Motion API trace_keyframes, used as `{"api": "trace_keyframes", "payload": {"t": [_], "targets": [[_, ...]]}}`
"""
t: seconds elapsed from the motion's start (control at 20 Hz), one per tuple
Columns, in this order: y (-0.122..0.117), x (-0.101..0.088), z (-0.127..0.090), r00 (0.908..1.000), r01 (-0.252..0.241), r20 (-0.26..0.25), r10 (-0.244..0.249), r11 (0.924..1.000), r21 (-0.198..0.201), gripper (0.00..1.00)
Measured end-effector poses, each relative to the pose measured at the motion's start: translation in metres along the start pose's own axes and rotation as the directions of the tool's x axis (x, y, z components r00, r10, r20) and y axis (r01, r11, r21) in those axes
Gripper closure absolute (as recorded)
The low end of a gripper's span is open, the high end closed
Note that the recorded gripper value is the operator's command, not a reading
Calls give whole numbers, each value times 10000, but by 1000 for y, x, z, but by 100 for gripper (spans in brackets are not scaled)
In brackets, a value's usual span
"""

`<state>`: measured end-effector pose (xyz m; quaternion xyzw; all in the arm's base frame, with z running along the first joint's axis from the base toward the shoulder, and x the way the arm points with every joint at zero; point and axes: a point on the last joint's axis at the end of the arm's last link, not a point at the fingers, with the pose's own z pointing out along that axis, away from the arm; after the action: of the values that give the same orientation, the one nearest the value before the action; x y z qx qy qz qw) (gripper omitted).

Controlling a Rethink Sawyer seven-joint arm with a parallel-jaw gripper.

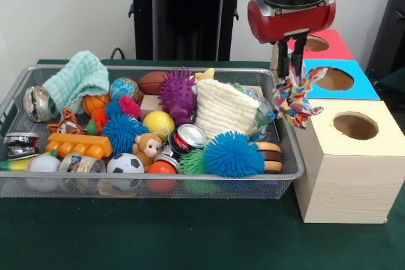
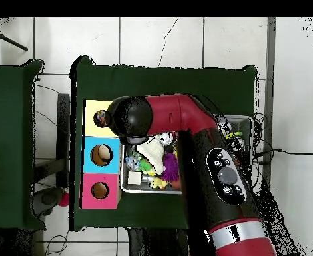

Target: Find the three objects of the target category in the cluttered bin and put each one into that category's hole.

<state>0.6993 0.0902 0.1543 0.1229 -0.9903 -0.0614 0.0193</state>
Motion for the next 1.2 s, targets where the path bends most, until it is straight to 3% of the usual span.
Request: {"api": "trace_keyframes", "payload": {"t": [0.55, 1.2], "targets": [[19, 2, 2, 9991, -418, -111, 417, 9991, -73, 100], [52, 4, 6, 9948, -947, 340, 958, 9950, -320, 100]]}}
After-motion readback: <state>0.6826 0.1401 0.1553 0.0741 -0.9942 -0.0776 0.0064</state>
